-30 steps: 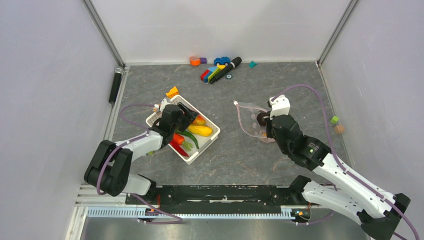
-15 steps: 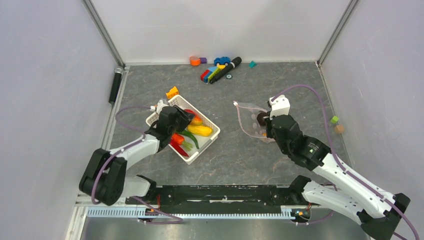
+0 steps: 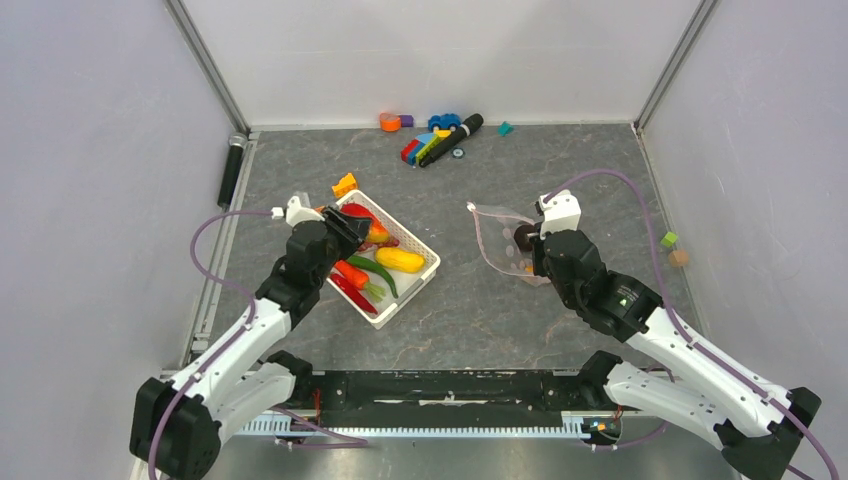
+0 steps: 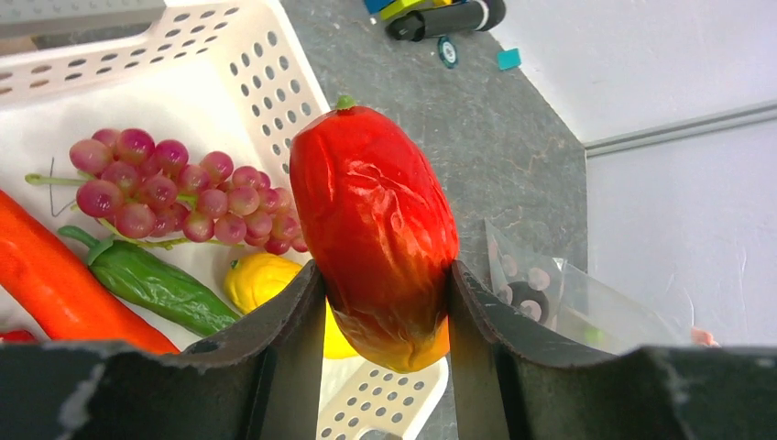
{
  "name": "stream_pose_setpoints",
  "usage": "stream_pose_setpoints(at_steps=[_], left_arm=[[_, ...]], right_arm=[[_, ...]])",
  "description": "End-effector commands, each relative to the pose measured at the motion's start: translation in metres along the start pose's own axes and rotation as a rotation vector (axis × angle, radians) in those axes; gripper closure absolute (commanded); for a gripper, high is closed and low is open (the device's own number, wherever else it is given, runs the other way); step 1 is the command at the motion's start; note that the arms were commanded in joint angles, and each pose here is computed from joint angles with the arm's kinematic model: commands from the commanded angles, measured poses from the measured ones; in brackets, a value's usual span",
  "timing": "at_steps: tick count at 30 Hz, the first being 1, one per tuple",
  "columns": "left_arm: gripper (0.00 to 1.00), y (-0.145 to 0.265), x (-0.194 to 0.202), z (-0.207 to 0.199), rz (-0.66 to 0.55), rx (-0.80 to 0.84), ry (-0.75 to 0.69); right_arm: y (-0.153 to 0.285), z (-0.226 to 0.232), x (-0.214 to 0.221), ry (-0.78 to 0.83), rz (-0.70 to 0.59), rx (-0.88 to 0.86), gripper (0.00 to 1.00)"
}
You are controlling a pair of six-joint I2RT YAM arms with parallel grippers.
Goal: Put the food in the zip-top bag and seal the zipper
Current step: Pick up the fake fruit from the bin, then place the fake fruit in the zipper food storage bag.
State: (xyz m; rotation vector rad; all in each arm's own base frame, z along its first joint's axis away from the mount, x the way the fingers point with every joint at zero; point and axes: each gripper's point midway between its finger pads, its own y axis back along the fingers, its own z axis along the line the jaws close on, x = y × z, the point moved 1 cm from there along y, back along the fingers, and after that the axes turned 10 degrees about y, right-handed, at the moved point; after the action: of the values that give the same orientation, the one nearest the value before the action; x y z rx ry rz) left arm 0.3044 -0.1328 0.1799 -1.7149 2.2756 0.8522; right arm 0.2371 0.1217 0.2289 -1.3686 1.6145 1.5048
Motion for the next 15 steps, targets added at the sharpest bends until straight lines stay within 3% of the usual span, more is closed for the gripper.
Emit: stream_pose_setpoints(at_steps=[1, 10, 15], left_arm=[[0.98, 0.012, -0.008, -0.021, 0.001, 0.094, -0.118], [0.98, 0.032, 0.034, -0.086, 0.232, 0.460, -0.216], [0.98, 0.041, 0.062, -0.110, 0.300, 0.545, -0.293]], right_arm=[[-0.001, -0.001, -0.009, -0.029, -0.038, 0.009, 0.94], [-0.001, 0.002, -0.009, -0.025, -0.038, -0.011, 0.94], [-0.002, 0.005, -0.008, -0.020, -0.037, -0.025, 0.94]])
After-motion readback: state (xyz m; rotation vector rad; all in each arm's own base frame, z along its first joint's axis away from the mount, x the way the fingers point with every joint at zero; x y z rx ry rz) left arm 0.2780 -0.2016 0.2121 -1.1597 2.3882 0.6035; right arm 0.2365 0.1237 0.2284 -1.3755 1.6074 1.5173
